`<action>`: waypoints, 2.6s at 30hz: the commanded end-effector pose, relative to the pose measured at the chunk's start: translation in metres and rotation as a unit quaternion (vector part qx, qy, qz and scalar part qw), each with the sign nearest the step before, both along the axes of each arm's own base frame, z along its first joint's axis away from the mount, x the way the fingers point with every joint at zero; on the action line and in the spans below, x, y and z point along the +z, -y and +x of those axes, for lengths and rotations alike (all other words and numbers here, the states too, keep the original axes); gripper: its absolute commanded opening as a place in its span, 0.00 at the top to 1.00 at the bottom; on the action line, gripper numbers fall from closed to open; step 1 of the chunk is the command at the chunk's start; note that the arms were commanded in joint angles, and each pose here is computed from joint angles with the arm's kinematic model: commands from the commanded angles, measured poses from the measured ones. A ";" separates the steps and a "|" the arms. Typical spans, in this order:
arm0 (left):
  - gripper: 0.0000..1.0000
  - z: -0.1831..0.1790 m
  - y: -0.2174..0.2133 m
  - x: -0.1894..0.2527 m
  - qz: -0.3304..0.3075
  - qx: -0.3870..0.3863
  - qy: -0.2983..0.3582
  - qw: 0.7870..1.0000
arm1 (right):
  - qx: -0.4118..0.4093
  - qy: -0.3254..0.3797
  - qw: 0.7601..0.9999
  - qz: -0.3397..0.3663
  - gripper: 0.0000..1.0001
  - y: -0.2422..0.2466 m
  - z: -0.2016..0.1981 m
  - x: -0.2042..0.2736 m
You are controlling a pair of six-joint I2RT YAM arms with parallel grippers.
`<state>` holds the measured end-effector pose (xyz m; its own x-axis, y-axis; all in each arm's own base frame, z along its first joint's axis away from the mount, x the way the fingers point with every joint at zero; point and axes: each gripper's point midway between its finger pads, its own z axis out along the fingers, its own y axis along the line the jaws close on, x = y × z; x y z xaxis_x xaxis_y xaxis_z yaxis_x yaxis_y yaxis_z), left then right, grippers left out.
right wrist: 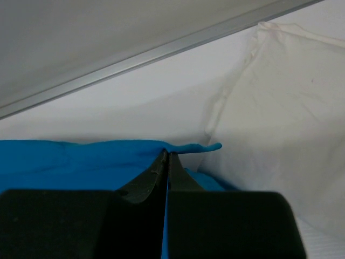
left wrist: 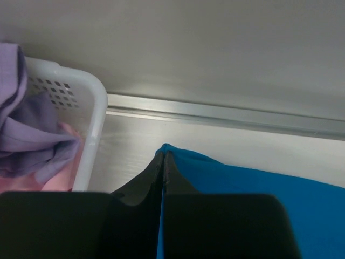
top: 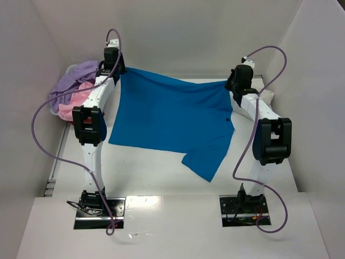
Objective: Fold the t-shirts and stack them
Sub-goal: Flatten out the tshirt, then fold the flattened tshirt in 1/3 of the way
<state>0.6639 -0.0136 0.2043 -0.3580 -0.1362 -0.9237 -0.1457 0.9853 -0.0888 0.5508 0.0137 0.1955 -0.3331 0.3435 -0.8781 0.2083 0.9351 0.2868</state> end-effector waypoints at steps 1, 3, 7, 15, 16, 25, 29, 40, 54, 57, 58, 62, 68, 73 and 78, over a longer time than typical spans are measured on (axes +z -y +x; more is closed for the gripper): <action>1.00 0.014 -0.005 0.001 0.013 -0.008 0.009 1.000 | -0.022 0.065 0.998 -0.016 1.00 0.013 0.024 0.033; 1.00 0.016 -0.004 -0.004 0.012 -0.012 0.004 1.000 | -0.026 0.064 0.997 -0.018 1.00 0.014 0.027 0.032; 1.00 0.019 -0.006 -0.020 0.019 -0.009 -0.012 1.000 | -0.031 0.065 0.997 -0.018 1.00 0.020 0.036 0.024; 1.00 0.010 -0.008 -0.030 0.026 -0.007 -0.033 0.999 | -0.021 0.055 0.998 0.005 1.00 0.012 0.029 0.011; 1.00 0.006 -0.009 -0.046 0.031 -0.009 -0.051 0.998 | -0.021 0.052 0.998 0.005 1.00 0.012 0.026 0.009; 1.00 -0.018 -0.023 -0.071 0.018 -0.002 -0.078 0.997 | -0.009 0.028 0.999 0.041 1.00 0.002 -0.003 -0.017; 1.00 -0.021 -0.022 -0.075 0.016 -0.006 -0.084 0.996 | 0.017 0.014 0.998 0.058 1.00 -0.009 -0.025 -0.028; 1.00 -0.027 -0.018 -0.083 0.007 -0.013 -0.094 0.995 | 0.039 -0.067 0.994 0.081 1.00 -0.033 -0.086 -0.081; 1.00 -0.077 -0.025 -0.090 0.004 -0.002 -0.131 0.991 | 0.016 -0.098 0.993 0.069 0.99 -0.024 -0.088 -0.087; 1.00 -0.084 -0.030 -0.095 -0.001 0.006 -0.142 0.990 | 0.013 -0.096 0.993 0.062 0.99 -0.021 -0.092 -0.081; 1.00 -0.088 -0.030 -0.096 -0.001 0.006 -0.141 0.990 | 0.007 -0.096 0.994 0.059 0.99 -0.019 -0.092 -0.081; 1.00 -0.093 -0.033 -0.089 0.006 0.008 -0.144 0.990 | 0.003 -0.096 0.994 0.060 0.99 -0.015 -0.098 -0.076; 1.00 -0.104 -0.029 -0.103 0.002 0.000 -0.163 0.987 | -0.001 -0.114 0.991 0.063 0.99 -0.015 -0.107 -0.089; 1.00 -0.114 -0.029 -0.118 0.002 0.000 -0.184 0.983 | -0.005 -0.124 0.990 0.060 0.99 -0.013 -0.109 -0.095; 1.00 -0.119 -0.029 -0.122 -0.002 0.003 -0.189 0.982 | 0.001 -0.146 0.987 0.070 0.91 -0.017 -0.116 -0.107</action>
